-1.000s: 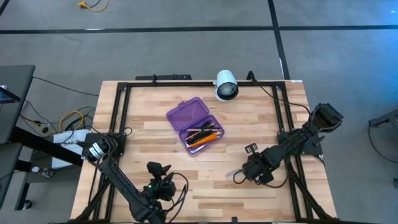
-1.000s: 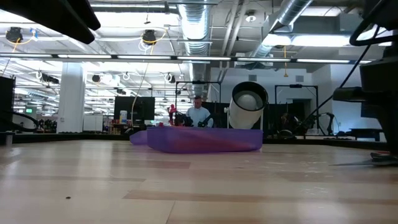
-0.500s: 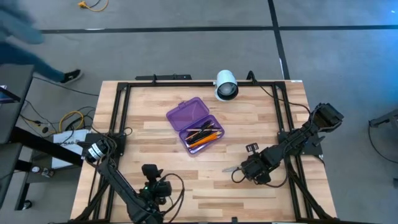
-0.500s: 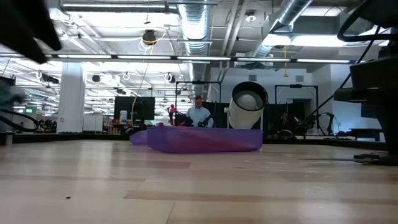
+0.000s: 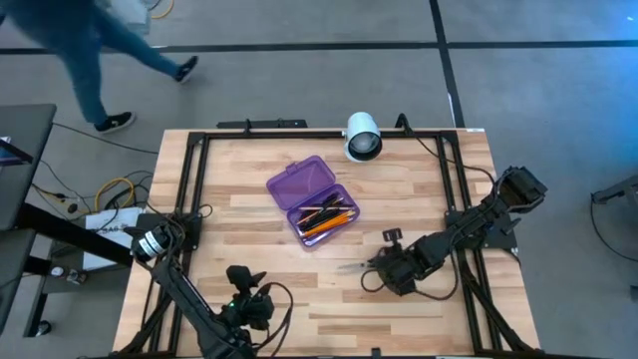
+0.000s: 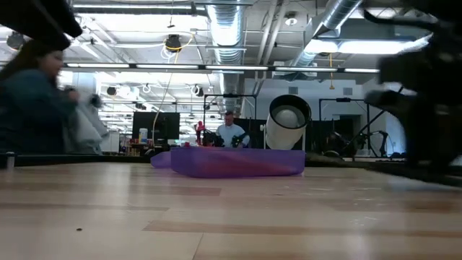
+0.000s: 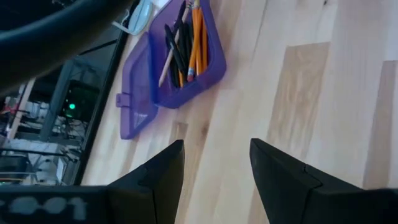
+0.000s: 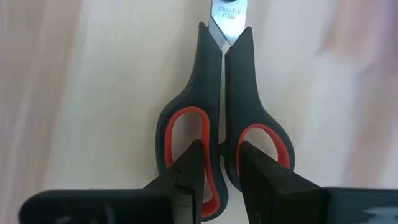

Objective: Pick & place school supplies into a supply box
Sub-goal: Put the black scissors into the purple supply box

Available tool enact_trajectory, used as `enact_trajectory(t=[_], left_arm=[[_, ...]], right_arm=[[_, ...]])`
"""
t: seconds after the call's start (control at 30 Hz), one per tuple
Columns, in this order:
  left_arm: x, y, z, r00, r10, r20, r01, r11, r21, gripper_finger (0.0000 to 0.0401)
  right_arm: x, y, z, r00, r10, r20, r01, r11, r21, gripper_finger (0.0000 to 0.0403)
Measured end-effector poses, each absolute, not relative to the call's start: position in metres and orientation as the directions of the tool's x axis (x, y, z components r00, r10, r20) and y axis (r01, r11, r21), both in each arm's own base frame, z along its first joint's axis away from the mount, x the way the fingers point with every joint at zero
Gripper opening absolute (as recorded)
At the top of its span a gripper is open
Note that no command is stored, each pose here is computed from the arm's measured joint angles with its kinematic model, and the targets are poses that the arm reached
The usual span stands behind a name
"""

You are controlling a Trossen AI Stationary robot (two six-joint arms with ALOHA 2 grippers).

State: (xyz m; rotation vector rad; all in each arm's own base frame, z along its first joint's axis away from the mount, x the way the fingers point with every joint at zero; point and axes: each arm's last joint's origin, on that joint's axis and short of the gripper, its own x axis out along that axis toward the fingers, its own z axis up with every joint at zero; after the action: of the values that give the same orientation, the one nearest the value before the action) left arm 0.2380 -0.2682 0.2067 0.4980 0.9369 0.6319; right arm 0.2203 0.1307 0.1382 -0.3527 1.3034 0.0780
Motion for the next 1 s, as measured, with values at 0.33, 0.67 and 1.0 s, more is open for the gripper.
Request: enact_trajectory(t=[0.33, 0.67, 1.0], left_arm=[[0.245, -0.262, 0.207, 0.422, 0.699, -0.577, -0.274, 0.705, 0.654, 0.0176], [0.246, -0.262, 0.207, 0.445, 0.705, -0.552, -0.276, 0.695, 0.664, 0.0176], [0.246, -0.262, 0.208, 0.453, 0.706, -0.544, -0.268, 0.69, 0.672, 0.0176]], right_arm=[[0.241, 0.125, 0.143, 0.428, -0.138, -0.893, -0.292, 0.914, -0.281, 0.0063], [0.245, 0.119, 0.144, 0.436, -0.148, -0.888, -0.283, 0.913, -0.292, 0.0063], [0.245, 0.119, 0.145, 0.442, -0.145, -0.885, -0.29, 0.911, -0.293, 0.0063]])
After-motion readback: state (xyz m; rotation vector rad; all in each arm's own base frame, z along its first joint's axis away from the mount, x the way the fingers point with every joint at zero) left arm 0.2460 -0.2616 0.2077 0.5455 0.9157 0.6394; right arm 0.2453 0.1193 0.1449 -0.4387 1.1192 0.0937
